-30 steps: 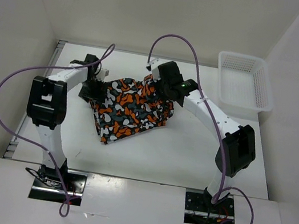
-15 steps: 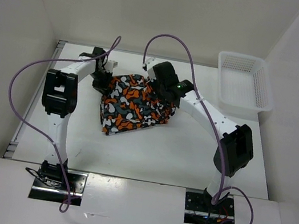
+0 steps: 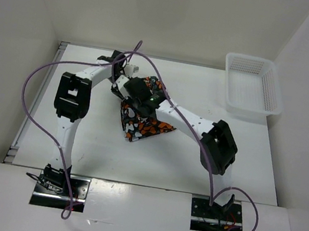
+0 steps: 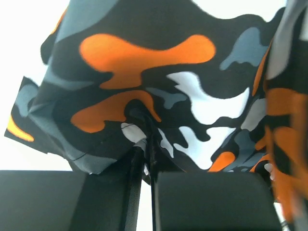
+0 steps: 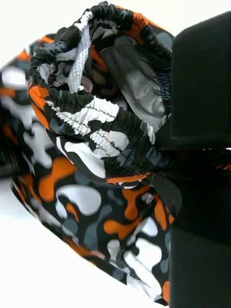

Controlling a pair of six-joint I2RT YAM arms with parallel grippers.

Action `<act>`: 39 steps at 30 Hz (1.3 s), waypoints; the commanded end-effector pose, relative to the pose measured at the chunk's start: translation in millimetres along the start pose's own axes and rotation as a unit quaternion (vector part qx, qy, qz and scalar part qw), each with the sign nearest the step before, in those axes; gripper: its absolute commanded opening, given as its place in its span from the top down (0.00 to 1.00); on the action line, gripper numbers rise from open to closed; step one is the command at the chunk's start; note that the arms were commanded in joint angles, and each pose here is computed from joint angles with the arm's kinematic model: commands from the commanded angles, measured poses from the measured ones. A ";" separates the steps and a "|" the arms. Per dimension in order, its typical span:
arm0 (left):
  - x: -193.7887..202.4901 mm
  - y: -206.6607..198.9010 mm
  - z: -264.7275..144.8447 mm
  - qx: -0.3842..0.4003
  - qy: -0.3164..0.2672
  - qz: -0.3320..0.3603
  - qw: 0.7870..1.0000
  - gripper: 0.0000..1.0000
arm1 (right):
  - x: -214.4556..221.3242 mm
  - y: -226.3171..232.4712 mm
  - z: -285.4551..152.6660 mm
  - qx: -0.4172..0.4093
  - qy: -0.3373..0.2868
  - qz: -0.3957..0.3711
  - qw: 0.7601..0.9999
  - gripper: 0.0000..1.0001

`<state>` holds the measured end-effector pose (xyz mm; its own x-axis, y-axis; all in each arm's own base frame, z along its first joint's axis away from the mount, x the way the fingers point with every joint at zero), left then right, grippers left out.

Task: Fold and stack the shorts
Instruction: Fold the shorts

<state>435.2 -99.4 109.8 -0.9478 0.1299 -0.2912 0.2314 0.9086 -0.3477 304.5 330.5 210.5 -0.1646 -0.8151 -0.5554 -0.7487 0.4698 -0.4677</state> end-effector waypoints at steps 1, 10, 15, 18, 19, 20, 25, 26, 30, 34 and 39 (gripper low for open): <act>-2.4 9.2 15.7 -0.001 0.008 -0.004 1.000 0.85 | -21.2 0.9 4.1 0.008 -0.039 0.007 0.999 0.95; -10.9 14.2 19.5 -0.025 -0.001 -0.001 1.000 0.78 | -61.2 27.4 -22.2 -0.086 -0.113 0.008 0.990 0.31; -14.1 21.4 14.8 -0.055 -0.009 -0.003 0.998 0.57 | -80.2 21.2 -48.1 -0.127 -0.155 0.032 0.979 0.32; -17.9 25.6 -5.6 -0.076 -0.032 -0.005 0.997 0.43 | -73.7 7.4 -59.3 -0.097 -0.153 0.023 0.983 0.44; -20.3 22.8 -12.9 -0.076 -0.041 -0.002 0.996 0.39 | -69.4 -1.4 -59.9 -0.080 -0.152 0.016 0.985 0.46; -21.8 27.3 -21.4 -0.085 -0.053 -0.006 0.995 0.35 | -59.4 -3.7 -66.2 -0.065 -0.141 0.006 0.988 0.49; -36.7 14.3 -74.6 -0.096 -0.122 0.008 0.988 0.27 | 0.2 -17.0 -60.4 -0.038 -0.088 -0.041 0.995 0.54; -38.6 8.8 -88.4 -0.096 -0.138 0.012 0.986 0.25 | 7.3 -15.9 -60.7 -0.034 -0.082 -0.051 0.995 0.53; -40.8 -10.1 -123.9 -0.065 -0.174 0.029 0.982 0.24 | 41.5 -8.9 -55.8 -0.033 -0.068 -0.099 0.992 0.38; -29.5 -37.5 -132.8 0.021 -0.144 0.044 0.988 0.22 | 46.0 -2.9 -42.8 -0.029 -0.082 -0.107 0.990 0.36; -12.1 -46.5 -87.9 0.011 -0.072 0.044 0.996 0.22 | 53.6 4.9 -8.9 -0.027 -0.069 -0.124 0.990 0.37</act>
<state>430.0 -92.0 241.3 -0.8119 0.0994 -0.5753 0.3131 0.9058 -0.2854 270.7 270.9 186.1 0.0535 -0.8754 -0.4804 -0.8305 0.2281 -0.5082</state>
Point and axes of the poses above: each gripper's point midway between its finger pads, its own z axis out along the fingers, its own y axis along the line the jaws close on, x = y × z, the point moved 10 cm from there along -z, back along the fingers, and after that the axes turned 6 degrees about -z, right-handed, at the moved point
